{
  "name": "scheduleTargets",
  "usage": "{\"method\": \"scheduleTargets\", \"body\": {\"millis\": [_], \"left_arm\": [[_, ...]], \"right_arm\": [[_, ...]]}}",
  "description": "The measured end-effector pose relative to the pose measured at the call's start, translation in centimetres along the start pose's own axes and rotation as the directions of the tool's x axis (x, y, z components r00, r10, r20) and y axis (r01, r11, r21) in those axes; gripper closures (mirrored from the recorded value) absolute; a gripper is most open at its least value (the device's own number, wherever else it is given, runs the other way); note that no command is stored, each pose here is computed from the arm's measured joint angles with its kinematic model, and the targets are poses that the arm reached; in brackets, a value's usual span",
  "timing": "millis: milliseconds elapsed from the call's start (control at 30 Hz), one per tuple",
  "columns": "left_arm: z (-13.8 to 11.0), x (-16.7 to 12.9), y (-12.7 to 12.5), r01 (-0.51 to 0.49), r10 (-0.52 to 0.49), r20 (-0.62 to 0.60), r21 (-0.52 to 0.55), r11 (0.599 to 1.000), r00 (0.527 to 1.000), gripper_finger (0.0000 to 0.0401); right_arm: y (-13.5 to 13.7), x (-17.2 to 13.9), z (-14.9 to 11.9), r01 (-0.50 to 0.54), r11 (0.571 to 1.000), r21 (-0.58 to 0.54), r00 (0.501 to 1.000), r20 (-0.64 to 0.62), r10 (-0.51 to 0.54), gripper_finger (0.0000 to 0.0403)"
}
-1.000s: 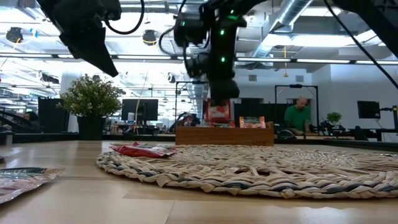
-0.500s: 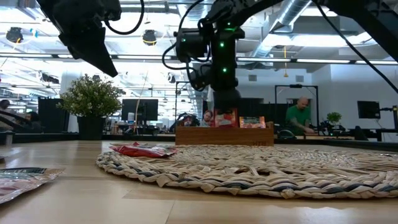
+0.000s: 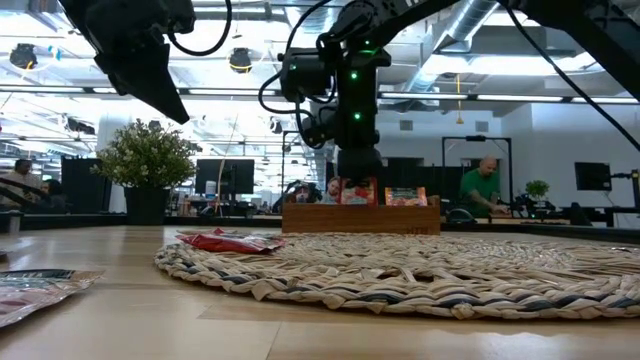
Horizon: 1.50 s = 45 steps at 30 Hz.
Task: Pick & Place Tea
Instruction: Put the red tea bag into the middle section of the wooden organizer
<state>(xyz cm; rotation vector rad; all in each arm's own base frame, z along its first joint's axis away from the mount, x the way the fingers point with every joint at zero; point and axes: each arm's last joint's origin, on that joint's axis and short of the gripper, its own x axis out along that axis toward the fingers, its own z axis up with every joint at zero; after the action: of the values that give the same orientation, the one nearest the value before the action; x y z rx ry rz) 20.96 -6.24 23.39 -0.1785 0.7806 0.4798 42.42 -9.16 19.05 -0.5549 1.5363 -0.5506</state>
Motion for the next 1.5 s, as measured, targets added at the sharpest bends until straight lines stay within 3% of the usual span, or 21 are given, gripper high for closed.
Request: {"method": "scheduleTargets", "body": {"millis": [833, 1000, 1267, 1500], "left_arm": [[0.0, 0.0, 0.0, 0.0, 0.0, 0.0, 0.0, 1.0, 1.0, 0.0401], [0.0, 0.0, -0.01, 0.001, -0.001, 0.001, 0.0, 1.0, 1.0, 0.0401], [0.0, 0.0, -0.01, 0.001, -0.001, 0.001, 0.0, 1.0, 1.0, 0.0401], [0.01, 0.0, 0.0, 0.0, 0.0, 0.001, 0.0, 1.0, 1.0, 0.0401]], "right_arm": [[-0.07, 0.2, -0.03, -0.056, 0.998, 0.001, 0.998, 0.007, 0.056, 0.0401], [-0.2, 0.43, -0.06, -0.123, 0.992, 0.007, 0.992, 0.019, 0.123, 0.0366], [-0.4, 0.61, -0.21, -0.122, 0.992, 0.013, 0.992, 0.007, 0.122, 0.0287], [0.0, -0.1, -0.54, -0.12, 0.992, -0.026, 0.993, -0.015, 0.12, 0.0254]]}}
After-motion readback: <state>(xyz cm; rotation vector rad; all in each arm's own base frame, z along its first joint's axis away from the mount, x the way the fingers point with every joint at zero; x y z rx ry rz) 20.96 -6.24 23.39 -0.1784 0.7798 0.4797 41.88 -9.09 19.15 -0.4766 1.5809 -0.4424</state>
